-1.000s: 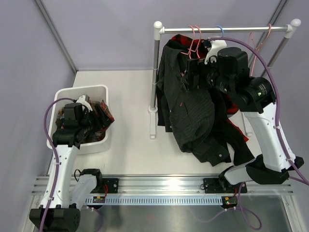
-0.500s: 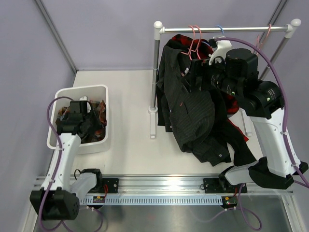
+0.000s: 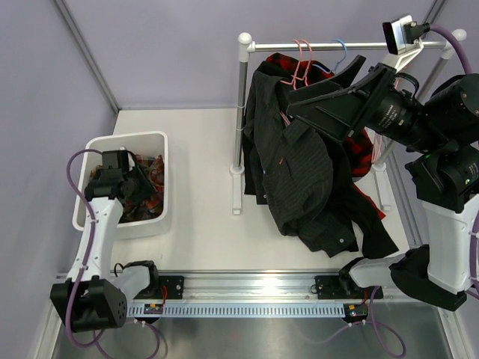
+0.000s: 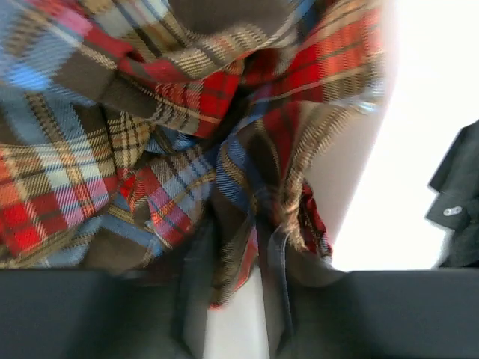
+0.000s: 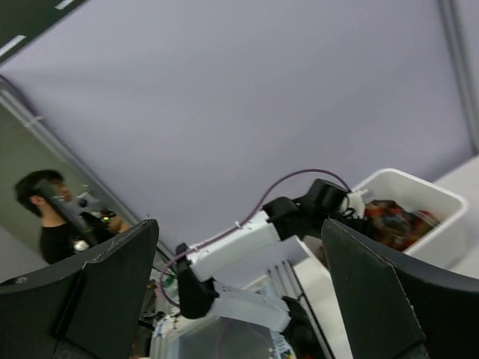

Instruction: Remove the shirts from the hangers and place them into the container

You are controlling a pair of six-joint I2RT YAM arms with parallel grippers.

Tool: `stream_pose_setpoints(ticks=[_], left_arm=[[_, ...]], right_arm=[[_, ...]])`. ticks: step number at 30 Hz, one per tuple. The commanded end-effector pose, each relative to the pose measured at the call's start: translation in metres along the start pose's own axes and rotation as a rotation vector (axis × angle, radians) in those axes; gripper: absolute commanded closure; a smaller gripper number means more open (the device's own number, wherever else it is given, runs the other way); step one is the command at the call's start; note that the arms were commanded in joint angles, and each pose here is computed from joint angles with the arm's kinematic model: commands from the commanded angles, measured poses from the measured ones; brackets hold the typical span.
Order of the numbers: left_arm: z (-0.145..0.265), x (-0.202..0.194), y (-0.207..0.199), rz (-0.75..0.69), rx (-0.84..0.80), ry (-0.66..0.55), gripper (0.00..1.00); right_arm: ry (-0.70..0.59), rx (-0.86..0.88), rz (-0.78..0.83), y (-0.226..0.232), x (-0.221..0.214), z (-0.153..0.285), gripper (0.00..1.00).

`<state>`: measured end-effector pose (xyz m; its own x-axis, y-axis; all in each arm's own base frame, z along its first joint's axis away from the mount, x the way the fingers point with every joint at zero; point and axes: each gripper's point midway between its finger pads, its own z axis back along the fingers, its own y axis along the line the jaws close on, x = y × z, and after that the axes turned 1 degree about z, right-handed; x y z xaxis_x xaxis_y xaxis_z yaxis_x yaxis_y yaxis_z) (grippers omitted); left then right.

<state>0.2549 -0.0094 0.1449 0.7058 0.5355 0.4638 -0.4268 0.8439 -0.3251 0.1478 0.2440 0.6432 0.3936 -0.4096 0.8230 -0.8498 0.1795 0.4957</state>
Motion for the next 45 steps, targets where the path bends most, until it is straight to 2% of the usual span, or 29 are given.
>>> stream_pose_setpoints(ticks=[1, 4, 6, 11, 14, 15, 17, 18, 21, 25, 26, 27, 33, 38, 45], left_arm=[[0.045, 0.042, -0.031, 0.017, -0.119, -0.180, 0.62], [0.075, 0.053, -0.038, 0.025, -0.154, -0.258, 0.49], [0.094, 0.058, -0.043, 0.033, -0.183, -0.314, 0.43], [0.107, 0.059, -0.050, 0.018, -0.224, -0.333, 0.39], [0.110, 0.057, -0.051, -0.003, -0.232, -0.334, 0.39], [0.112, 0.058, -0.052, -0.020, -0.241, -0.341, 0.39], [0.116, 0.061, -0.053, -0.034, -0.241, -0.357, 0.38], [0.120, 0.063, -0.056, -0.060, -0.259, -0.365, 0.37], [0.125, 0.066, -0.068, -0.109, -0.312, -0.365, 0.34], [0.136, 0.069, -0.081, -0.137, -0.382, -0.393, 0.29], [0.136, 0.070, -0.083, -0.139, -0.392, -0.391, 0.29], [0.138, 0.070, -0.088, -0.147, -0.413, -0.386, 0.29], [0.148, 0.070, -0.103, -0.171, -0.489, -0.388, 0.29], [0.141, 0.067, -0.103, -0.182, -0.496, -0.377, 0.29], [0.132, 0.059, -0.102, -0.188, -0.508, -0.353, 0.29]], right_arm=[[0.019, 0.155, -0.113, 0.035, 0.003, 0.002, 0.01], [-0.015, 0.119, -0.116, 0.034, 0.002, 0.012, 0.01], [-0.046, 0.113, -0.095, 0.041, 0.004, 0.025, 0.01], [-0.075, 0.028, -0.051, 0.027, -0.002, 0.035, 0.01], [-0.007, -0.011, -0.011, 0.000, -0.024, 0.027, 0.01], [-0.003, -0.094, 0.006, -0.025, -0.028, 0.019, 0.01], [0.096, -0.347, 0.104, -0.094, -0.052, 0.021, 0.07], [0.063, -0.550, 0.162, -0.135, -0.045, 0.030, 0.09], [0.152, -0.810, 0.309, -0.203, -0.056, 0.047, 0.19], [0.218, -0.879, 0.355, -0.229, -0.065, 0.046, 0.33], [0.229, -0.888, 0.354, -0.234, -0.067, 0.044, 0.40], [0.240, -0.895, 0.358, -0.238, -0.069, 0.043, 0.41], [0.266, -1.035, 0.469, -0.271, -0.060, 0.052, 0.41], [0.258, -1.010, 0.479, -0.268, -0.052, 0.044, 0.46], [0.267, -1.031, 0.486, -0.287, -0.047, 0.039, 0.46]])
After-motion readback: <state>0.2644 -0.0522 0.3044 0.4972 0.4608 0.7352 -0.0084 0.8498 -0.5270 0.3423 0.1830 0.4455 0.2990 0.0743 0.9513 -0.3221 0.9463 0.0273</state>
